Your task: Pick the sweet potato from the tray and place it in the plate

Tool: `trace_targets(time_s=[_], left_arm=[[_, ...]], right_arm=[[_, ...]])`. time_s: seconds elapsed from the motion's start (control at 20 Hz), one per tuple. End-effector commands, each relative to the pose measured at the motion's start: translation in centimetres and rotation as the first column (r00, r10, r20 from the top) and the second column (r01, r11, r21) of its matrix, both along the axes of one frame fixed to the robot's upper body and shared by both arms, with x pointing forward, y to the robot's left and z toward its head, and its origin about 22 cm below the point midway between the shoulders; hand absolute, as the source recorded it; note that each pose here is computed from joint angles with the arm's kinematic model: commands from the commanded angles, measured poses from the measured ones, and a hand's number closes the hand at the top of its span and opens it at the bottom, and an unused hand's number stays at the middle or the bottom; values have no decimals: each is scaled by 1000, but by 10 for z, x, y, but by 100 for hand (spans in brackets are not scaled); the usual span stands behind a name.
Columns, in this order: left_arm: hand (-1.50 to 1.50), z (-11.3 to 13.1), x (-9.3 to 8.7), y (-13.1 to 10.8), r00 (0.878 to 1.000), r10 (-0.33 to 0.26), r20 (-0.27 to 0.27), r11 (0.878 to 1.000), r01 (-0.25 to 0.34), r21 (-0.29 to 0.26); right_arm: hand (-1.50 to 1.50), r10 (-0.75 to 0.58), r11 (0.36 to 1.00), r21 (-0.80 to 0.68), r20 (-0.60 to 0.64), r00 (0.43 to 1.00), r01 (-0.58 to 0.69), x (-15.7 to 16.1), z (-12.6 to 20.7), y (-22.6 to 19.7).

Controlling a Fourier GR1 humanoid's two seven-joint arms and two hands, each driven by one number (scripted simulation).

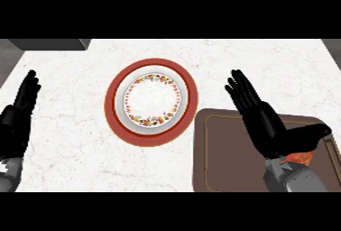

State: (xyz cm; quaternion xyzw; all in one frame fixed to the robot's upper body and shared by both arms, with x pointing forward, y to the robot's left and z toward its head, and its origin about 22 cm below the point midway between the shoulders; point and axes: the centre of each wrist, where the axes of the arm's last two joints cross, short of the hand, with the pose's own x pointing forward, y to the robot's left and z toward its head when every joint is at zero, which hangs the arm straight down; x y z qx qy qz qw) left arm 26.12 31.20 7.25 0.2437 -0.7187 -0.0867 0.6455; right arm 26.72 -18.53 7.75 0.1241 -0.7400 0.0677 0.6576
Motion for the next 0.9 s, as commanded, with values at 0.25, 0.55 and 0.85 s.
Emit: trace_targets(time_s=[0.25,0.55,0.85], left_arm=[[0,-34,-16,0,984,22,-174,972,-62,-227],[0,-44,-19,-4,969,-52,-243,947,-29,-319],[0,-38,4,-30,958,-149,-243,940,62,-335]], right_arm=[[150,-476,874,202,170,863,443,-37,-9,-136],[-150,-811,582,111,163,563,806,-83,-81,-172],[-150,-659,709,-82,278,699,701,-155,-141,-181]])
